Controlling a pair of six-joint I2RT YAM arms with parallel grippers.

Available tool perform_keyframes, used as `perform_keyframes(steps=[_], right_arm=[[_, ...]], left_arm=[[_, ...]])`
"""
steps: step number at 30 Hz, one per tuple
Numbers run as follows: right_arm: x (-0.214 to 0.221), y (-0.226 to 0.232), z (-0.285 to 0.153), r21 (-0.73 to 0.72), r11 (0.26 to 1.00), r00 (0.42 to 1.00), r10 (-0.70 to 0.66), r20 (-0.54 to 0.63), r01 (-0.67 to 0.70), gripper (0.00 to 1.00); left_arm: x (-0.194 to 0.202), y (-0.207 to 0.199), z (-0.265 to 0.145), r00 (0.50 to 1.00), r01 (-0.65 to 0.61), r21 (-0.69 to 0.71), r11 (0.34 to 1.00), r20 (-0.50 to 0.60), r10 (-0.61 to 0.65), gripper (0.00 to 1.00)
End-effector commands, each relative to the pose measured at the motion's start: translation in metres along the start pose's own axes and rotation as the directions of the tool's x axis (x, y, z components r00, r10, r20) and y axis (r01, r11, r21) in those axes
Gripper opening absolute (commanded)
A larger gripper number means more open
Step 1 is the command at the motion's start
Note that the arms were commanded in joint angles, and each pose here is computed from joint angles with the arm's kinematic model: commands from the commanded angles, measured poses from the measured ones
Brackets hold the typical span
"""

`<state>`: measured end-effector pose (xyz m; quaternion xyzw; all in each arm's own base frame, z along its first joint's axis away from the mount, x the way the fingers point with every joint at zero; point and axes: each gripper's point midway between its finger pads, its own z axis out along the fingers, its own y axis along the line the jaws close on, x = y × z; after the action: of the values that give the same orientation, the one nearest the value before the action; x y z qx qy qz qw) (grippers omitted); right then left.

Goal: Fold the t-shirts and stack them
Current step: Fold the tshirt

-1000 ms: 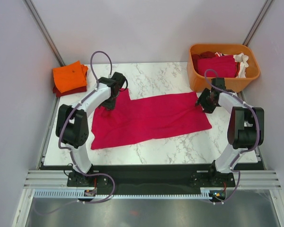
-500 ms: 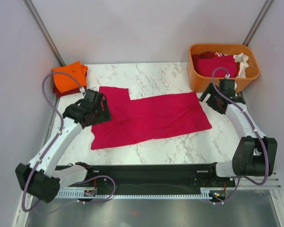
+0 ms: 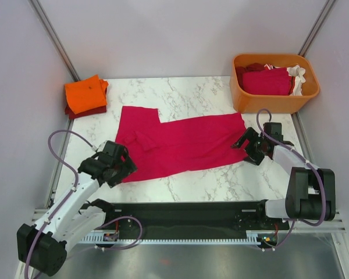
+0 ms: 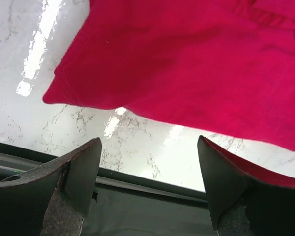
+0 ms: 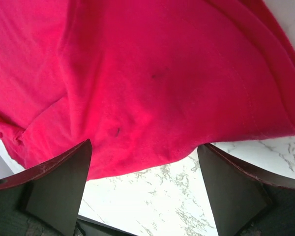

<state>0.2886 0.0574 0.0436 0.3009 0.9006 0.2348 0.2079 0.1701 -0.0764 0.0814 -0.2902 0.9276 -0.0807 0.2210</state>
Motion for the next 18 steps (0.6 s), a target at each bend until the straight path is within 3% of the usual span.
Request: perform_keyframes(steps=[1, 6, 11, 14, 15, 17, 18], right_arm=[[-0.012, 0.024, -0.007, -0.103, 0.993, 0.998, -0.051, 0.037, 0.055, 0.96], [-0.018, 0.027, -0.019, -0.091, 0.992, 0.994, -0.082, 0.078, 0.089, 0.96], [-0.024, 0.028, -0.027, -0.073, 0.992, 0.989, -0.094, 0.113, 0.103, 0.96], [-0.024, 0.007, -0.028, 0.039, 0.996, 0.99, -0.085, 0.116, 0.081, 0.96], [-0.028, 0.001, -0.029, 0.079, 0.994, 0.987, -0.085, 0.135, 0.075, 0.96], [-0.037, -0.017, -0.035, 0.17, 0.984, 0.974, -0.092, 0.209, 0.056, 0.96], [-0.035, -0.025, -0.035, 0.197, 0.979, 0.972, -0.09, 0.218, 0.046, 0.96]], left_arm=[[-0.016, 0.004, 0.014, 0.991, 0.109, -0.045, 0.993, 0.088, -0.105, 0.88], [-0.017, 0.022, 0.032, 0.988, 0.133, -0.17, 0.976, 0.095, -0.119, 0.92], [-0.015, 0.037, 0.047, 0.987, 0.15, -0.241, 0.959, 0.101, -0.129, 0.89], [-0.015, 0.041, 0.055, 0.986, 0.147, -0.254, 0.956, 0.113, -0.122, 0.67], [-0.015, 0.043, 0.058, 0.986, 0.147, -0.254, 0.956, 0.119, -0.12, 0.44], [-0.014, 0.044, 0.062, 0.986, 0.144, -0.257, 0.956, 0.119, -0.116, 0.26], [-0.015, 0.044, 0.064, 0.987, 0.137, -0.257, 0.957, 0.12, -0.109, 0.04]])
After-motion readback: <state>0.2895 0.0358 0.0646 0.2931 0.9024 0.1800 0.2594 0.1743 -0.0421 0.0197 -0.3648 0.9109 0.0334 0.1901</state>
